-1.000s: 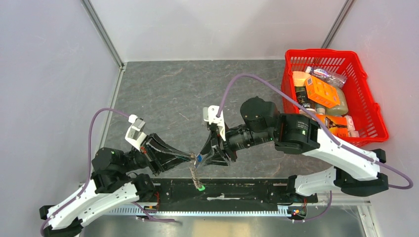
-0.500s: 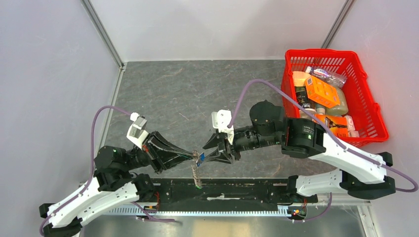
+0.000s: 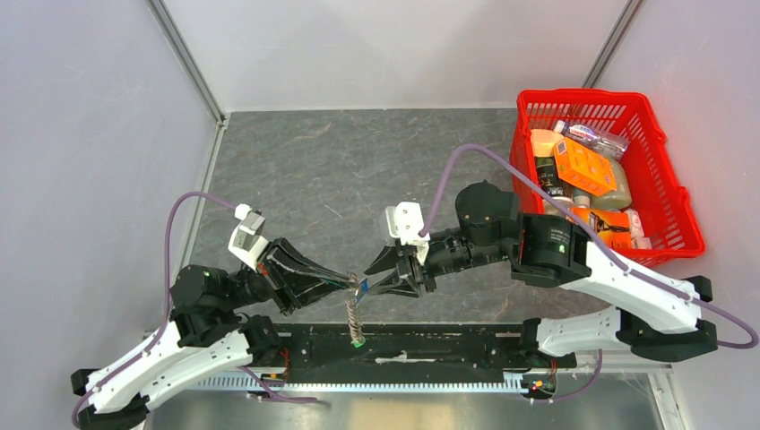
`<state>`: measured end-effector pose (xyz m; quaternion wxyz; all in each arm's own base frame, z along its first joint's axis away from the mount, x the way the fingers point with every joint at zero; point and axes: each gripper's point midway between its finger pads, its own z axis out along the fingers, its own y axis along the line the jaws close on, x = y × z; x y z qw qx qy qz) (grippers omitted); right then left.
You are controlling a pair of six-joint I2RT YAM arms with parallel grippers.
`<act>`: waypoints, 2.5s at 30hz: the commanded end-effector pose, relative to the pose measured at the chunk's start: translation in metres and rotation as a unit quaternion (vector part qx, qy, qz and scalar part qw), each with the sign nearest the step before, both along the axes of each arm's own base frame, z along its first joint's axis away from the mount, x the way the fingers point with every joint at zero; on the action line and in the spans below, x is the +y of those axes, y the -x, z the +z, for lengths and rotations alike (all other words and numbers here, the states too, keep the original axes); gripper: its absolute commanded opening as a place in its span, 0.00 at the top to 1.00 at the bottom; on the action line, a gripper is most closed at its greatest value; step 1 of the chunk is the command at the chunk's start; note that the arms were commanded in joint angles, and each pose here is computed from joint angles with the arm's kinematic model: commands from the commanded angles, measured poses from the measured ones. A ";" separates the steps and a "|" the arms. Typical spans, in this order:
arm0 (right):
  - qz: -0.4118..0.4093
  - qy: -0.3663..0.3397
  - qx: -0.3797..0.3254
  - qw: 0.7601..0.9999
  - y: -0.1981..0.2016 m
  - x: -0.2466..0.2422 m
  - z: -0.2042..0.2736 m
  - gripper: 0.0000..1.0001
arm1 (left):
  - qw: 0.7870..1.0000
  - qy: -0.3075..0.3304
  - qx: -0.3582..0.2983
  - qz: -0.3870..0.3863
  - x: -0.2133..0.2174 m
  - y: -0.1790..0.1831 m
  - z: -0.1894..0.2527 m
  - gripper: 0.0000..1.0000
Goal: Put the keys on the keyring
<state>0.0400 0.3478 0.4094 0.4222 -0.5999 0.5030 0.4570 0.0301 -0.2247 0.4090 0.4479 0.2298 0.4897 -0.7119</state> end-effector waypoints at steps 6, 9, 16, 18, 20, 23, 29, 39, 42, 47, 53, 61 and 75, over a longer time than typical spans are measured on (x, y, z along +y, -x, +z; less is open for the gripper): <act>0.018 -0.023 -0.007 1.000 0.003 0.010 0.016 0.64 | 0.999 0.038 -0.024 0.004 0.009 0.005 0.022 0.98; 0.020 -0.025 -0.007 0.999 0.004 0.012 0.017 0.69 | 0.999 0.037 -0.022 0.003 0.009 0.005 0.021 0.98; 0.023 -0.026 -0.007 0.999 0.005 0.012 0.018 0.85 | 0.999 0.036 -0.020 0.004 0.009 0.004 0.019 0.98; 0.023 -0.026 -0.006 0.999 0.005 0.012 0.017 0.89 | 0.999 0.036 -0.021 0.004 0.009 0.004 0.019 0.98; 0.023 -0.025 -0.006 0.999 0.005 0.012 0.017 0.96 | 0.999 0.036 -0.021 0.004 0.009 0.004 0.019 0.98; 0.023 -0.027 -0.008 0.999 0.005 0.012 0.018 1.00 | 0.999 0.035 -0.019 0.005 0.008 0.003 0.018 0.98; 0.031 -0.026 -0.008 0.999 0.009 0.010 0.016 1.00 | 0.999 0.045 -0.016 0.015 0.009 -0.001 0.020 0.98; 0.032 -0.027 -0.008 0.999 0.014 0.008 0.009 1.00 | 0.997 0.069 -0.012 0.038 0.012 -0.009 0.026 0.98; 0.030 -0.024 -0.008 0.999 0.014 0.007 0.007 1.00 | 0.996 0.072 -0.011 0.044 0.013 -0.011 0.026 0.98; 0.025 -0.019 -0.012 0.999 0.014 0.008 0.003 1.00 | 0.996 0.077 -0.010 0.049 0.014 -0.013 0.028 0.98; 0.023 -0.014 -0.016 0.999 0.015 0.011 -0.001 1.00 | 0.995 0.082 -0.009 0.055 0.015 -0.015 0.030 0.98; 0.021 -0.007 -0.026 0.999 0.017 0.019 -0.003 1.00 | 0.994 0.088 -0.006 0.060 0.016 -0.017 0.031 0.98; -0.046 -0.081 0.012 0.996 0.011 -0.017 0.040 0.56 | 0.993 0.102 -0.015 0.054 0.022 -0.011 0.035 0.98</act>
